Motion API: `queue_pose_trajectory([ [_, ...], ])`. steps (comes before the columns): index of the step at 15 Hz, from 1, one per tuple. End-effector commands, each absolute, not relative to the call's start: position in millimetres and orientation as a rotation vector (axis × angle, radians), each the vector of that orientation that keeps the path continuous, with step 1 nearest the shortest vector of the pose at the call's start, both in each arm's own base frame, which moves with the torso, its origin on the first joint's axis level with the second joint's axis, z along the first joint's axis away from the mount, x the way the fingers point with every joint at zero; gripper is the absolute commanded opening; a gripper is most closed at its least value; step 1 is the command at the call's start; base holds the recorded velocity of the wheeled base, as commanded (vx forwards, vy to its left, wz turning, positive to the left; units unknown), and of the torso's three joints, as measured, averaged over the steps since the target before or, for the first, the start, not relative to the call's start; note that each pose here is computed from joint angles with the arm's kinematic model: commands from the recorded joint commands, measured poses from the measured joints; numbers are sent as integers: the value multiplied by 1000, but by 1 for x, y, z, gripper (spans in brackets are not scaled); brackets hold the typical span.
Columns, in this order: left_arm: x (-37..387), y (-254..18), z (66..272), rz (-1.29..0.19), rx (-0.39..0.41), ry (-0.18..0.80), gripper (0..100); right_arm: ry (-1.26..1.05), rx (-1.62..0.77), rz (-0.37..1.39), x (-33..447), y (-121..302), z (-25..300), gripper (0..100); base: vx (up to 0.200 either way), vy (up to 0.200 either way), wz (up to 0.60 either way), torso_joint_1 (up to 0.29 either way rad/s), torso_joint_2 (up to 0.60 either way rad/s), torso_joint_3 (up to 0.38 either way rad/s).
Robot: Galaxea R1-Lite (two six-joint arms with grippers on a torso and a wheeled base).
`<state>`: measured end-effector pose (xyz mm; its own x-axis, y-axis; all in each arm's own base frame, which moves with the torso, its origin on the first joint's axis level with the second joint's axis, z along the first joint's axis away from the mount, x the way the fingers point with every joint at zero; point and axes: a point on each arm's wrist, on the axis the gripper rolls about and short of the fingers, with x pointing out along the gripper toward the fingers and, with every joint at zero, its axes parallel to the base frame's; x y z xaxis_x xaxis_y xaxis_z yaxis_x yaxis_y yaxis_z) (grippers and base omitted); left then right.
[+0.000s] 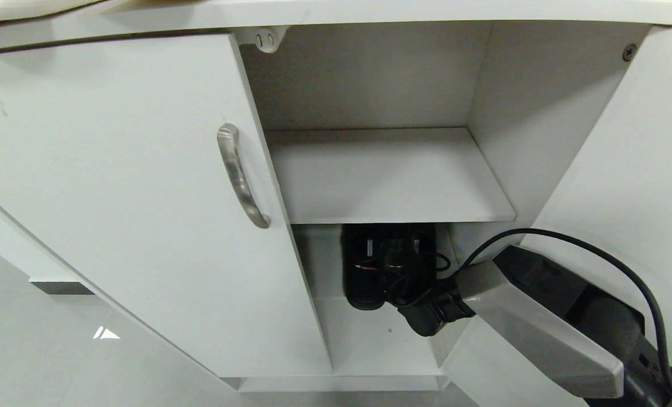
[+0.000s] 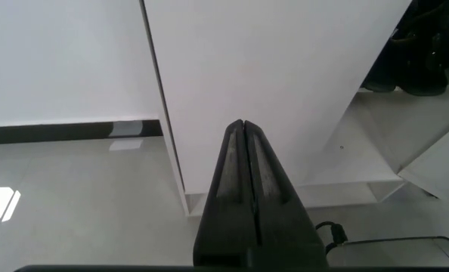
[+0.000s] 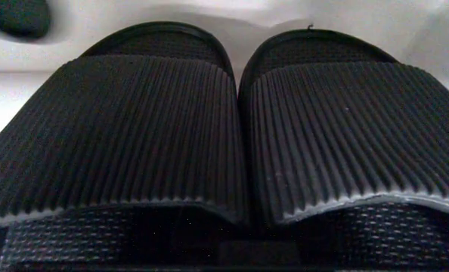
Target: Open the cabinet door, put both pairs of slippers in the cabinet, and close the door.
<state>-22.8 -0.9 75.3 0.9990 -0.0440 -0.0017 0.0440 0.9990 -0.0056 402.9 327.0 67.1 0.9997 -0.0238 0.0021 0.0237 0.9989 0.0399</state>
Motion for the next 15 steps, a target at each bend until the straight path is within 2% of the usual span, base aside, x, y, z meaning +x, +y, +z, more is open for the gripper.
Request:
queue_pose_trajectory([
  [1, -23, -1, 75, -44, -6, 3, 0, 13, 26, -32, 410, 327, 52, 0, 0, 0, 0, 0, 0, 0],
  [2, -23, -1, 75, -44, -6, 3, 0, 21, 24, -33, 411, 326, 50, 0, 0, 0, 0, 0, 0, 0],
  [3, -23, -1, 75, -44, -6, 3, 0, 22, 24, -23, 412, 326, 50, 100, 0, 0, 0, 0, 0, 0],
  [6, -23, -1, 75, -43, -8, 3, 0, 44, 7, -15, 405, 323, 47, 100, 0, 0, 0, 0, 0, 0],
  [10, -23, -1, 75, -44, -9, 3, 0, 41, 13, 111, 342, 313, 71, 100, 0, 0, 0, 0, 0, 0],
  [11, -23, -1, 75, -44, -9, 3, 0, 24, 26, 148, 321, 305, 84, 100, -200, 0, 0, 2, -7, 2],
  [15, -23, -1, 75, -44, -12, 3, 0, 46, 19, 390, 256, 273, 96, 100, -200, 0, 0, 4, 5, 4],
])
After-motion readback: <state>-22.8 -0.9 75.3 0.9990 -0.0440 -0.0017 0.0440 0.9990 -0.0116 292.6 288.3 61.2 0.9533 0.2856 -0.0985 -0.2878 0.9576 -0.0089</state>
